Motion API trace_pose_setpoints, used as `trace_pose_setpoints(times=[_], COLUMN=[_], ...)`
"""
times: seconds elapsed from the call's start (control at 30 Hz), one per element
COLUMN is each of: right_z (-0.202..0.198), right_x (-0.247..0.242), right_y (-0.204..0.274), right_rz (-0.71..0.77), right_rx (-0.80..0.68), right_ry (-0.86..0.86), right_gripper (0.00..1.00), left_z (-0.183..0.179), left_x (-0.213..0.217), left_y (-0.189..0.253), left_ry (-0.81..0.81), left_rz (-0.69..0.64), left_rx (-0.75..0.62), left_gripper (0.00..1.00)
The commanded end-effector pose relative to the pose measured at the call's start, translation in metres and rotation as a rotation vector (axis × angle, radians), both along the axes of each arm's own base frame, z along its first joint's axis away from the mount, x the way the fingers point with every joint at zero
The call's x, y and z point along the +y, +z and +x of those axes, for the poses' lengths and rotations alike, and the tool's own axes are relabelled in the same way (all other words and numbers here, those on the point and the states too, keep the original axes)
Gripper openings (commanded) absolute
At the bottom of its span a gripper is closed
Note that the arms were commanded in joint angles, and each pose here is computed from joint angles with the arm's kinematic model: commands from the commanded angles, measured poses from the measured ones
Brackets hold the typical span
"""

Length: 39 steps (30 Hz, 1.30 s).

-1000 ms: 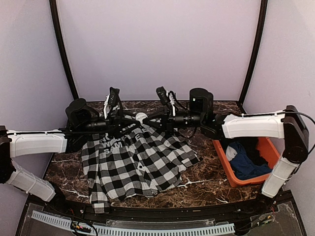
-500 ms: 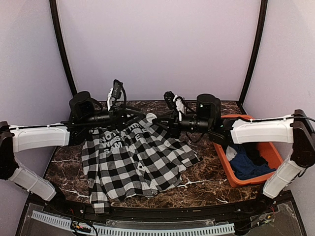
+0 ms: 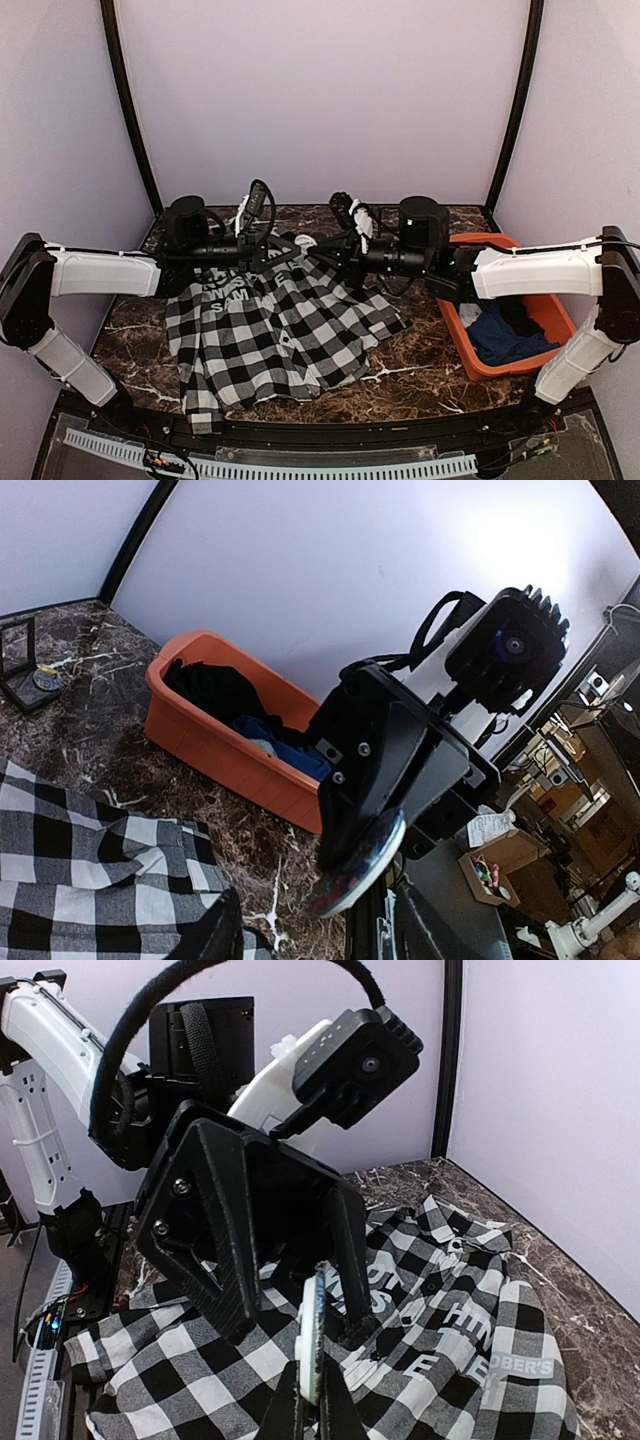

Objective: Pin the brooch onto the clothing
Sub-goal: Pass from the left arm to the right

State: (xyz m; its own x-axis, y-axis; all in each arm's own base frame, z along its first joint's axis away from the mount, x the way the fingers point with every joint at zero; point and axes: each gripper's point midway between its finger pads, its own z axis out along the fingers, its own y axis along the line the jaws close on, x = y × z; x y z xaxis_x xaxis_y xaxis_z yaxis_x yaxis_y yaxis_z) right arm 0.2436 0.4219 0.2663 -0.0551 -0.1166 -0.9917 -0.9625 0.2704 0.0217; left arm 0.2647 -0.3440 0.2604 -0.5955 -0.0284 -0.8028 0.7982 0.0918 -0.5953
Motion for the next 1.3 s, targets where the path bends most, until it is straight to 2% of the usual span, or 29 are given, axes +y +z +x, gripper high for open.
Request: trace_pose_setpoints(times=[0.0, 0.07, 0.23, 0.4, 0.6, 0.73, 0.9, 1.1, 1.27], right_z=[-0.004, -0.003, -0.003, -0.003, -0.003, -0.003, -0.002, -0.001, 0.000], right_x=[0.003, 0.005, 0.006, 0.007, 0.009, 0.011, 0.011, 0.012, 0.014], right_y=[0.007, 0.006, 0.004, 0.006, 0.011, 0.014, 0.015, 0.013, 0.015], right_rz=[0.007, 0.001, -0.007, -0.008, 0.002, 0.009, 0.004, -0.007, -0.004], right_rx=[-0.036, -0.038, -0.037, -0.044, -0.043, -0.035, -0.035, -0.027, -0.025], right_ry=[0.000, 0.000, -0.003, -0.006, 0.001, 0.007, 0.001, 0.000, 0.002], right_gripper=[0.00, 0.00, 0.00, 0.00, 0.00, 0.00, 0.00, 0.00, 0.00], left_z=[-0.005, -0.005, -0.006, -0.004, -0.005, -0.005, -0.006, -0.006, -0.005], left_x=[-0.001, -0.001, 0.001, -0.001, -0.001, -0.001, -0.002, -0.003, -0.003], left_y=[0.018, 0.017, 0.019, 0.017, 0.015, 0.014, 0.014, 0.014, 0.014], left_ry=[-0.040, -0.040, -0.038, -0.046, -0.055, -0.060, -0.067, -0.073, -0.074], left_rz=[-0.047, -0.052, -0.073, -0.075, -0.074, -0.075, -0.082, -0.085, -0.084], left_rx=[-0.029, -0.018, -0.020, -0.005, 0.005, 0.007, 0.012, 0.013, 0.013], left_gripper=[0.49, 0.46, 0.31, 0.25, 0.23, 0.17, 0.24, 0.23, 0.17])
